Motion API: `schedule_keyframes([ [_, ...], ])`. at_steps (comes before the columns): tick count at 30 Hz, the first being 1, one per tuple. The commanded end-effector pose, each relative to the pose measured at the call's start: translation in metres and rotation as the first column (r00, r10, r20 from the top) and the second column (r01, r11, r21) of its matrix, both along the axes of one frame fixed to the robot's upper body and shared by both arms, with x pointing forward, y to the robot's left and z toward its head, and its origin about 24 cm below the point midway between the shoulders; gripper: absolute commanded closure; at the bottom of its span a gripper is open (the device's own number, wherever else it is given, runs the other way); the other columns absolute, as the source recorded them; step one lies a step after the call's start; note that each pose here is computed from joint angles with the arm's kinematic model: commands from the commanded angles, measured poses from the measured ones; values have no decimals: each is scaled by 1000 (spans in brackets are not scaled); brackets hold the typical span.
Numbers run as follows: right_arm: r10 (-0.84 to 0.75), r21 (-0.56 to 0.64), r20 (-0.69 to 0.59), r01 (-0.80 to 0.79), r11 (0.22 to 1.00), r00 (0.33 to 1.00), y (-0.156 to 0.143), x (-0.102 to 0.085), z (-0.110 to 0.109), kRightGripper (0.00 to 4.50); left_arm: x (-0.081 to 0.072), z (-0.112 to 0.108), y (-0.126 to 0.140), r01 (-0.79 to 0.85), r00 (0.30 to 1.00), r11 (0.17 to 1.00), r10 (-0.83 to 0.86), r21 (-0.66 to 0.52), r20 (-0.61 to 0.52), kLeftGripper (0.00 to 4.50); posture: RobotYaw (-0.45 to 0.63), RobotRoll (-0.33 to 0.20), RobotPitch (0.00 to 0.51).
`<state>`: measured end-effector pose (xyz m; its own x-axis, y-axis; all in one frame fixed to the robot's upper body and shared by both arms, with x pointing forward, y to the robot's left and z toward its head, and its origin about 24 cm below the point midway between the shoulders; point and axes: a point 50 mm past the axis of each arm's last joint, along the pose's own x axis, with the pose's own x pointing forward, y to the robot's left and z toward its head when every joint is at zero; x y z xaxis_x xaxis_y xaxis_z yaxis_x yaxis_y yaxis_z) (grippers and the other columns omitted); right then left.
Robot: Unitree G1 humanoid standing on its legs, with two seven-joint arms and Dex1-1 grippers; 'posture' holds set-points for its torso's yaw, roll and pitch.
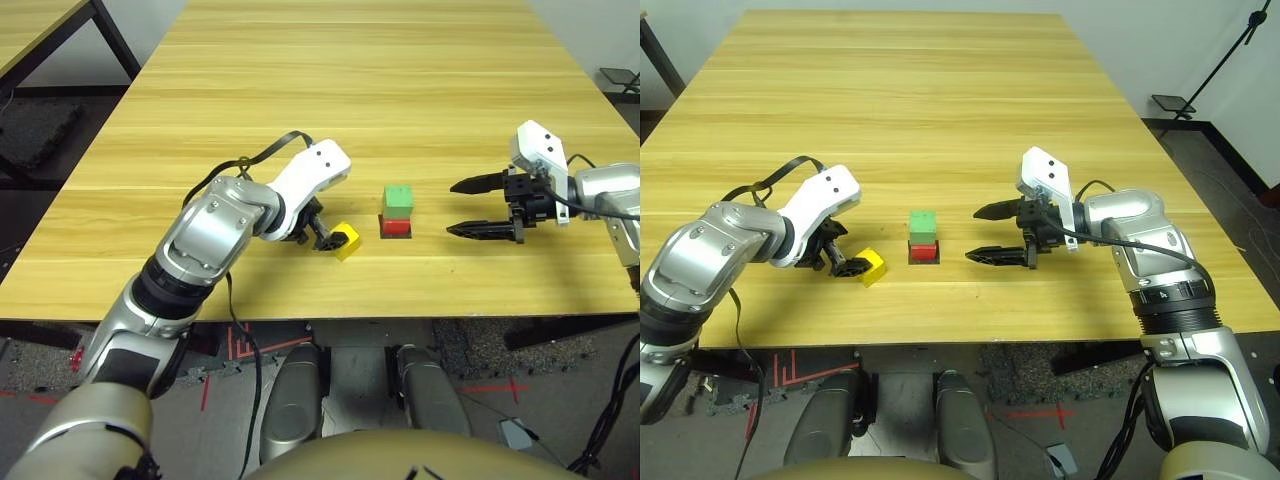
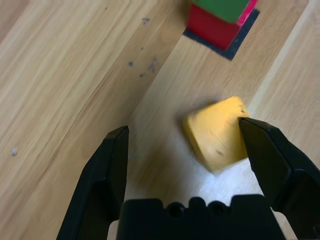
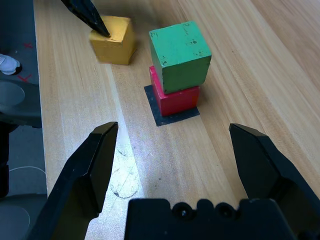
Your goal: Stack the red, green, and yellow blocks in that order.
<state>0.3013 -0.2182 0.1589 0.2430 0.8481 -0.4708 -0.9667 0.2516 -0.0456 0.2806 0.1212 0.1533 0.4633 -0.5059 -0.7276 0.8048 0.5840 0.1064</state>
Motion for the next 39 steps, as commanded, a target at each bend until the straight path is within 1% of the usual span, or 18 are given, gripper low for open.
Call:
schedule_keyframes([
  [1,-6,-15,-1,6,1000,1000,-2,-3,0,0,1,-3,-2,-10,1000,1000,10,22,-26,31,69,-68,102],
  [4,-11,-16,-6,11,1000,1000,-3,-5,-1,0,-1,7,-8,-11,999,1000,10,-18,-35,31,70,-64,102],
  [7,-11,-16,-9,11,1000,1000,-3,-5,-3,0,-3,11,-10,-8,999,1000,7,-23,-35,31,72,-61,102],
  [12,-7,-14,-13,6,1000,1000,-1,-5,-4,0,-2,22,-10,11,1000,999,-10,-40,1,31,79,-62,100],
  [15,-5,-15,-14,4,1000,1000,0,-5,-4,0,-3,29,-8,52,999,997,-52,-55,-2,31,82,-64,100],
  [17,-3,-18,-15,2,1000,1000,0,-5,-4,0,-7,32,-4,93,996,995,-93,-29,-4,31,84,-64,101],
  [23,0,-20,-16,0,1000,1000,1,-5,-3,0,-12,24,1,165,986,986,-165,23,-4,31,81,-69,101],
  [30,-4,-23,-20,4,1000,1000,0,-6,-3,0,-11,16,-5,213,977,976,-214,35,22,31,72,-73,103],
  [34,-7,-24,-23,7,1000,1000,-1,-8,-2,0,-15,8,-11,252,968,967,-252,31,0,31,63,-77,107],
  [39,-14,-28,-29,13,1000,999,-2,-9,-2,0,-14,2,-11,264,965,964,-263,45,-9,31,55,-81,113],
])
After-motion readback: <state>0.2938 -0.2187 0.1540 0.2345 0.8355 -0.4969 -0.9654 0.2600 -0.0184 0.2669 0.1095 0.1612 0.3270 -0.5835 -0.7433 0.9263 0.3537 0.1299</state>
